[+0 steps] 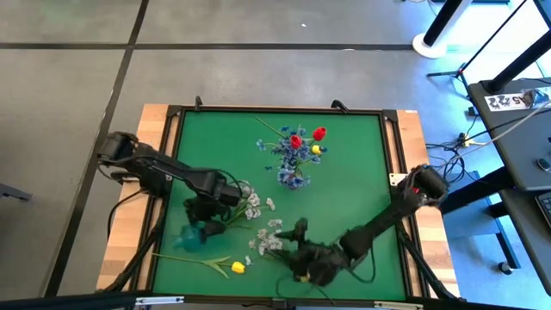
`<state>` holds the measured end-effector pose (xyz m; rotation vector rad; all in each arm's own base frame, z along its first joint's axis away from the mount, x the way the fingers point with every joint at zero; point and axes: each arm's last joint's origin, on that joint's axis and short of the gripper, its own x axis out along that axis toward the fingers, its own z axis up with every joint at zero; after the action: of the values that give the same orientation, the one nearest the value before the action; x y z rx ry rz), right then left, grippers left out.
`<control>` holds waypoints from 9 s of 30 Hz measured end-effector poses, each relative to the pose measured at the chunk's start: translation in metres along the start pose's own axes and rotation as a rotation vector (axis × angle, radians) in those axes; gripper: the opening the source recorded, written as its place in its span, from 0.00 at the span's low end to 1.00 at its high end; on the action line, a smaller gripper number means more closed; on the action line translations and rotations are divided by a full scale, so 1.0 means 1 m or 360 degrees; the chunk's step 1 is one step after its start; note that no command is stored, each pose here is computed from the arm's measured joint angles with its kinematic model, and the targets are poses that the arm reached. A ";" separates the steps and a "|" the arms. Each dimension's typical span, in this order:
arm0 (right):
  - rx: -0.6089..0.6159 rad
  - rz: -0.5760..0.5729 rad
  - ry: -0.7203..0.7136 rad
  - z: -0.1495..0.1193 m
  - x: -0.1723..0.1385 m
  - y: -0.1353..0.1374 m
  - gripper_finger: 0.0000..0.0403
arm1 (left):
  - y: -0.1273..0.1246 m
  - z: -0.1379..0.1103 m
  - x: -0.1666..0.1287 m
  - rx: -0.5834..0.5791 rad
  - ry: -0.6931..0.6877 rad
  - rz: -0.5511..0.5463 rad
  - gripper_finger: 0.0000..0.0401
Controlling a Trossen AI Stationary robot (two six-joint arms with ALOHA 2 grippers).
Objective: Sort flowers into vase by color
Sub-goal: Move the blue vase to the bottom of the table, then put the bottom white flowers into the blue vase
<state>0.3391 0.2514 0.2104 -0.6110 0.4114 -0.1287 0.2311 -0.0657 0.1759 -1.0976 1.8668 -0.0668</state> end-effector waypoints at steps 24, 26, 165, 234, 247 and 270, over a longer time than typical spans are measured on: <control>-0.1200 -0.0583 0.0248 0.029 0.043 0.058 0.74 | -0.073 0.029 -0.051 -0.0002 -0.0923 -0.1095 0.74; -0.1199 -0.0590 0.0265 0.028 0.049 0.052 0.81 | -0.074 0.029 -0.052 0.0028 -0.0922 -0.1119 0.74; 0.1247 -0.0346 0.0158 -0.078 0.021 -0.016 0.78 | 0.043 -0.206 -0.185 0.1545 -0.2664 -0.1069 0.83; 0.0632 0.0377 0.0444 -0.005 -0.013 -0.064 0.96 | 0.006 -0.102 -0.017 0.1868 -0.2280 -0.0593 0.83; 0.1037 0.0535 0.0562 0.001 -0.040 0.006 0.87 | -0.012 -0.081 0.024 0.1806 -0.2232 -0.0424 0.83; 0.0693 0.0701 0.1278 -0.065 -0.034 0.074 0.23 | -0.017 -0.065 0.041 0.1747 -0.2217 -0.0387 0.83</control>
<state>0.2810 0.2851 0.1305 -0.0003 1.2463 -0.0327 0.1880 -0.1296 0.1919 -0.3094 0.2652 -0.3218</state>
